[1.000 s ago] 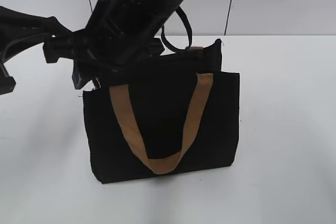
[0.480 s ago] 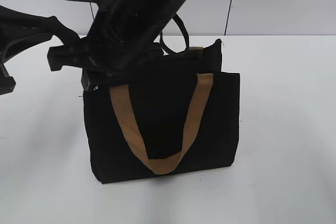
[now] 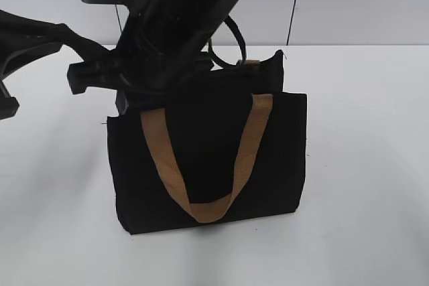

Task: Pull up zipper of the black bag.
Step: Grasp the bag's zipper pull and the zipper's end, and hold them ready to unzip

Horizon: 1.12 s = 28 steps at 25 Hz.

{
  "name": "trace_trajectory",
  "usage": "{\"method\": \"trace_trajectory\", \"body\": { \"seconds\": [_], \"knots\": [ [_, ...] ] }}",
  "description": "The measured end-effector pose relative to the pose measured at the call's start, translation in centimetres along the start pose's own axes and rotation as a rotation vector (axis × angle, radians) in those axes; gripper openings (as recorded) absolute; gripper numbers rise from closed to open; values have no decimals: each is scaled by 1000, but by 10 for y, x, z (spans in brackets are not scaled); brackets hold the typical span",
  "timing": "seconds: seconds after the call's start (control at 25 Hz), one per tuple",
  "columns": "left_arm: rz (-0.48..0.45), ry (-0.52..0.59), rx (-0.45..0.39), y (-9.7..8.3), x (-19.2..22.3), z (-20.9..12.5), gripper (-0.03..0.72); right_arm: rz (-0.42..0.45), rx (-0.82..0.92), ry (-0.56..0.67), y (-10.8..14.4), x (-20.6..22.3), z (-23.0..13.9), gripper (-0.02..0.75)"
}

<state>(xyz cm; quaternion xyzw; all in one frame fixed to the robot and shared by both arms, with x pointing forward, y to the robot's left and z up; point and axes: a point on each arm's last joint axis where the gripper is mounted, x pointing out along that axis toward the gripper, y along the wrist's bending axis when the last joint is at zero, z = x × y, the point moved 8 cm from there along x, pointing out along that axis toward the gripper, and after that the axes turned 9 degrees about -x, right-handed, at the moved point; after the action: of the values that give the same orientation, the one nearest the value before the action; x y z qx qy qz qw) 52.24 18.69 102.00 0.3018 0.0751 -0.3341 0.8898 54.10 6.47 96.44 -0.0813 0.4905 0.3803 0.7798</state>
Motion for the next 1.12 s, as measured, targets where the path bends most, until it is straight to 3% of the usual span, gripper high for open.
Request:
{"method": "trace_trajectory", "body": {
  "seconds": [0.28,0.52,1.12],
  "knots": [
    [95,120,-24,16,-2,-21,75,6,-16,-24,6,-23,4,-1],
    [116,141,-85,18,-3,-25,75,3,-13,-24,3,-30,5,-1],
    [138,168,-89,21,-4,-29,73,-59,33,176,-64,-51,-24,-1]
  ]
}}
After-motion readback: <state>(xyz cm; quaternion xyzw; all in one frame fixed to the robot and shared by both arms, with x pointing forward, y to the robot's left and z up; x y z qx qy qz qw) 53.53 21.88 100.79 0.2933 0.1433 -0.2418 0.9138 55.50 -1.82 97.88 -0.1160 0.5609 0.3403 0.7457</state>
